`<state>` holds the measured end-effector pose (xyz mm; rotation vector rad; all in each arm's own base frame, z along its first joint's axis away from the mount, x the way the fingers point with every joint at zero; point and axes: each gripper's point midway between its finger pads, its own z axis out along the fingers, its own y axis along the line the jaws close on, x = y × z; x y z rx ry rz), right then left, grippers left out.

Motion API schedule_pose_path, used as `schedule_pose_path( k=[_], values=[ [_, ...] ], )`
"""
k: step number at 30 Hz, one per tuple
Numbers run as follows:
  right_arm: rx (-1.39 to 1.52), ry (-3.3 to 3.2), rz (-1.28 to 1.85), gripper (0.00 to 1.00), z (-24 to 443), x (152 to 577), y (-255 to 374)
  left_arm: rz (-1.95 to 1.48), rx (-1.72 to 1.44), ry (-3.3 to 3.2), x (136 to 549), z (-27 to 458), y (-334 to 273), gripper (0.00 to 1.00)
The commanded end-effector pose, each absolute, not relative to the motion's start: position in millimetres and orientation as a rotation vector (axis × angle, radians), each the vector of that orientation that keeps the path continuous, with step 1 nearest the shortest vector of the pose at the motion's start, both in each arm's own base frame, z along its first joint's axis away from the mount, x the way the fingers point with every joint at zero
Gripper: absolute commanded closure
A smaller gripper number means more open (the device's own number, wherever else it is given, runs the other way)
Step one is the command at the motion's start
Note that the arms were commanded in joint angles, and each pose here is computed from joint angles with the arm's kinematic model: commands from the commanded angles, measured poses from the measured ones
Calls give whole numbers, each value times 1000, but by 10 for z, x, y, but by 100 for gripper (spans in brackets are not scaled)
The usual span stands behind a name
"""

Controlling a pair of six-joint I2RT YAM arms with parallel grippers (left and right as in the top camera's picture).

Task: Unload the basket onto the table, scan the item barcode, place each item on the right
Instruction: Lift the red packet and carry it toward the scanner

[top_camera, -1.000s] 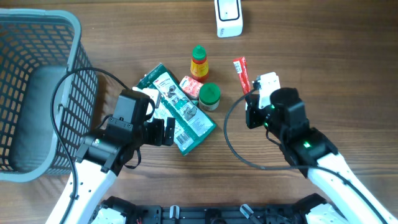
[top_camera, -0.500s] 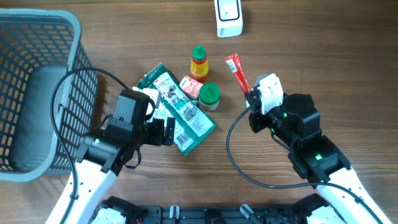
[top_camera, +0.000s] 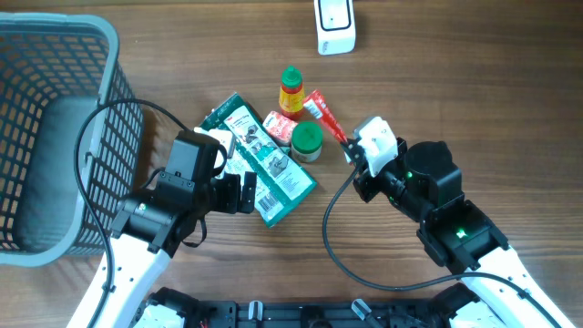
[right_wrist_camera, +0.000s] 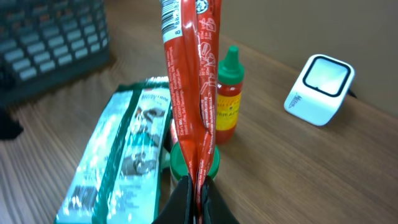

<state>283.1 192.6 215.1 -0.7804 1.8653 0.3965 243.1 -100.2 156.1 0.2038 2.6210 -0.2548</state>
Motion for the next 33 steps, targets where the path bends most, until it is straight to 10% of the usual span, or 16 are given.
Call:
schedule_pose_path(
  k=[1, 19, 33],
  values=[
    [-916, 1785, 338, 96, 2228, 2787, 1966, -264, 228, 2626, 2419, 1538, -1010, 0],
    [-1206, 1748, 531, 96, 2080, 2165, 2089, -263, 228, 2625, 2419, 1538, -1009, 0],
    [-760, 1796, -215, 96, 2185, 3421, 1423, -264, 228, 2626, 2419, 1538, -1010, 0]
  ],
)
